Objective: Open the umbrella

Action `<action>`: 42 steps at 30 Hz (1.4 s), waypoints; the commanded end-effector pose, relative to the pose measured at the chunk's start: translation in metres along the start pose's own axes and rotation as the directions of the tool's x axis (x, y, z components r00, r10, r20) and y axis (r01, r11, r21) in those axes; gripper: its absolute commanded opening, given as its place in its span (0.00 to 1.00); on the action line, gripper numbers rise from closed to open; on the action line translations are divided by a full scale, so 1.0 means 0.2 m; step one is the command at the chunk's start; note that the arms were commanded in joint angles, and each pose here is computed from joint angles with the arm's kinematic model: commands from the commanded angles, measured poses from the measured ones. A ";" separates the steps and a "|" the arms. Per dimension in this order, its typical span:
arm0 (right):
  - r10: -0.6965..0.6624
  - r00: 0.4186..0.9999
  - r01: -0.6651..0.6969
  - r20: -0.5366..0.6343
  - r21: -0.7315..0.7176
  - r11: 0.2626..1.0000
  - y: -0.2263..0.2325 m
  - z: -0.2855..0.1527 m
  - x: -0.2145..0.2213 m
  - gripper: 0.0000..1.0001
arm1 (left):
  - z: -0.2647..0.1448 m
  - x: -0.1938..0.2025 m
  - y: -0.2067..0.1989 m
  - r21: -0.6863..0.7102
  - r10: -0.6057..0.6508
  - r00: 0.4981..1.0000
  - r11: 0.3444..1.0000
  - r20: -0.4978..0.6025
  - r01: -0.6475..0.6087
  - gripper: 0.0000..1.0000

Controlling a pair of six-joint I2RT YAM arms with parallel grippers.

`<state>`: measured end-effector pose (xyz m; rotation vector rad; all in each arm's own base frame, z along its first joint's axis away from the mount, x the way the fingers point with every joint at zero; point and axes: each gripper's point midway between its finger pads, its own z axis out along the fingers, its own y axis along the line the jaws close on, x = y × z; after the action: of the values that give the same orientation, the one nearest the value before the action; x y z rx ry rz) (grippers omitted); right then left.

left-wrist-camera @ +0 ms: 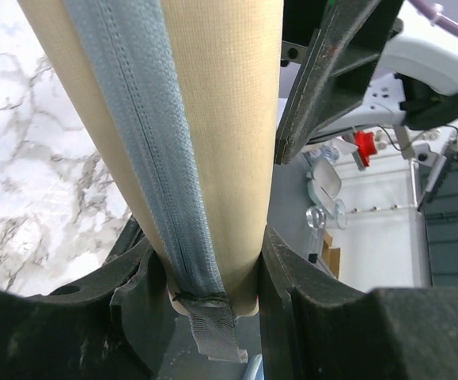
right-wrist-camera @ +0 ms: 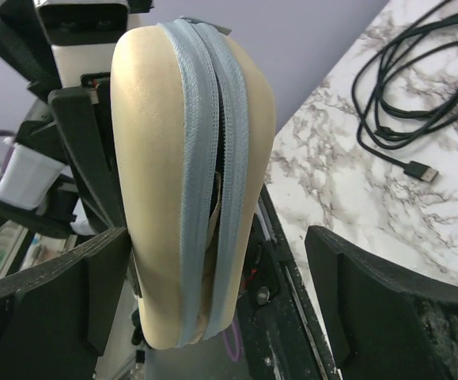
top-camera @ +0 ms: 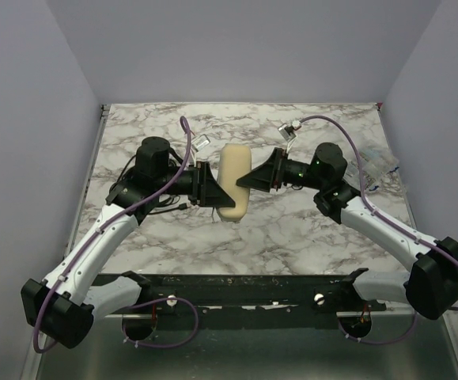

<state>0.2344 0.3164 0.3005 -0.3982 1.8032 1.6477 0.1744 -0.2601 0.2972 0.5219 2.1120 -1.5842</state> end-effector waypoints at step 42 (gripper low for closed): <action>0.151 0.985 -0.160 0.079 0.731 0.663 -0.71 -0.21 0.06 0.01 | 0.17 0.02 0.39 -0.350 0.073 0.997 0.934 -0.020 -0.075 0.99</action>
<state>0.2978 0.2788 0.2170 0.0177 2.2236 1.0861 0.2056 -0.2679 0.2404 0.4792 2.2641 -1.2384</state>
